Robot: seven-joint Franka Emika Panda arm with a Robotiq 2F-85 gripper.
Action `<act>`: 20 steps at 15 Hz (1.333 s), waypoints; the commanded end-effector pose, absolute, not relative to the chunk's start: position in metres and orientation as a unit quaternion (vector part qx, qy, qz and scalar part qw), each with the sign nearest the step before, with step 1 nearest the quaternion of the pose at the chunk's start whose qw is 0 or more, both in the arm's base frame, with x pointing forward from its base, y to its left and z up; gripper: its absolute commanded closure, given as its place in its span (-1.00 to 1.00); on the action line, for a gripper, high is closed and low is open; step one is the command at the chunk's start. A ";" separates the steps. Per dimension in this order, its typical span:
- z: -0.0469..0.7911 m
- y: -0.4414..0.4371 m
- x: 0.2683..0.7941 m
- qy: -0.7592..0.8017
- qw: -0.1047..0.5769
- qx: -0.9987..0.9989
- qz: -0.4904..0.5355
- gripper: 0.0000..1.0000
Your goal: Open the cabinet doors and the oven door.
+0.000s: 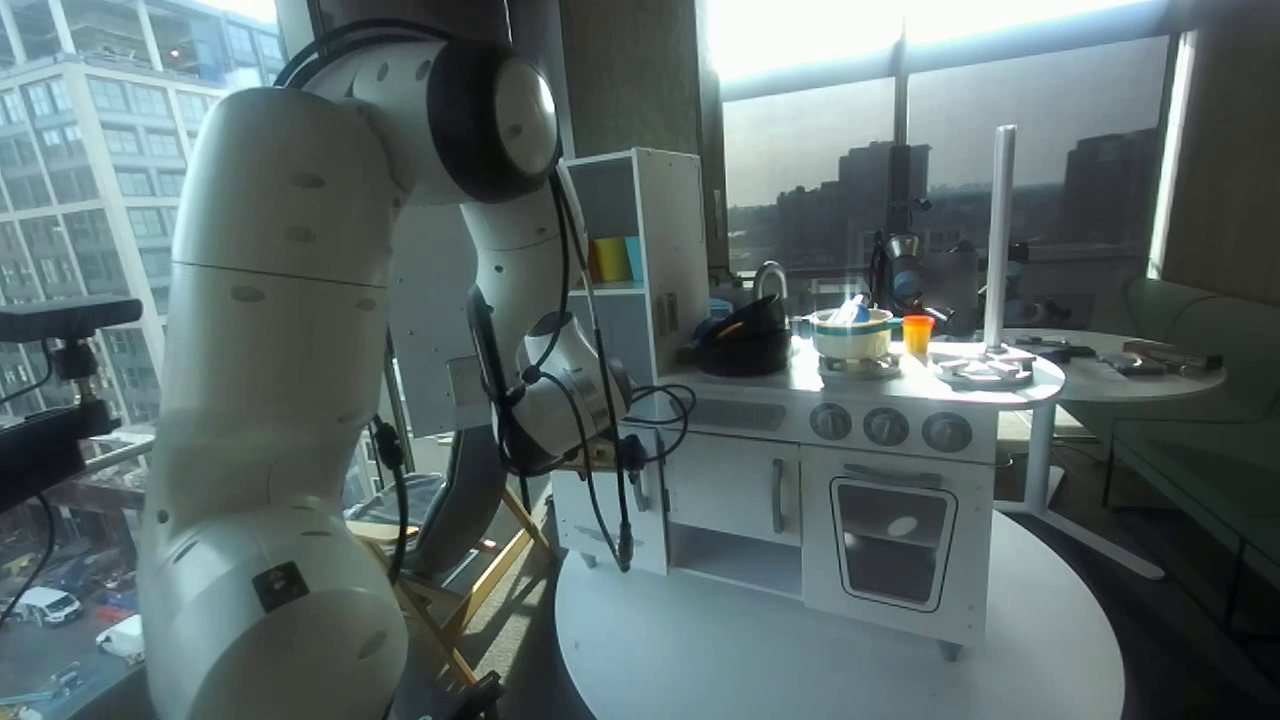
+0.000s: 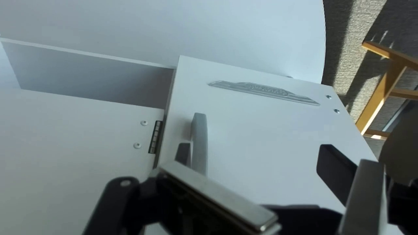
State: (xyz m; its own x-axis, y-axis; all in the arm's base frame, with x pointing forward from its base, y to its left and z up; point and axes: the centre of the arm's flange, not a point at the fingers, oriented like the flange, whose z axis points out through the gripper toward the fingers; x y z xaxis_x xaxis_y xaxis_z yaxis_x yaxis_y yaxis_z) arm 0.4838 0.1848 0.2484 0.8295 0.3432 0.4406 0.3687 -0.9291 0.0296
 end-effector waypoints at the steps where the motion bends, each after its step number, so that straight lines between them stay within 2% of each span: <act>1: 0.227 0.201 0.507 -0.234 0.014 -0.944 -0.232 -1.00; 6: 0.215 0.209 0.514 -0.266 -0.063 -0.939 -0.207 -1.00; 9: 0.214 0.215 0.520 -0.268 -0.097 -0.931 -0.228 -1.00; 12: 0.224 0.226 0.519 -0.266 -0.098 -0.926 -0.248 -1.00; 17: 0.244 0.243 0.492 -0.238 -0.111 -0.947 -0.187 -1.00; 20: 0.260 0.247 0.466 -0.246 -0.076 -0.949 -0.182 -1.00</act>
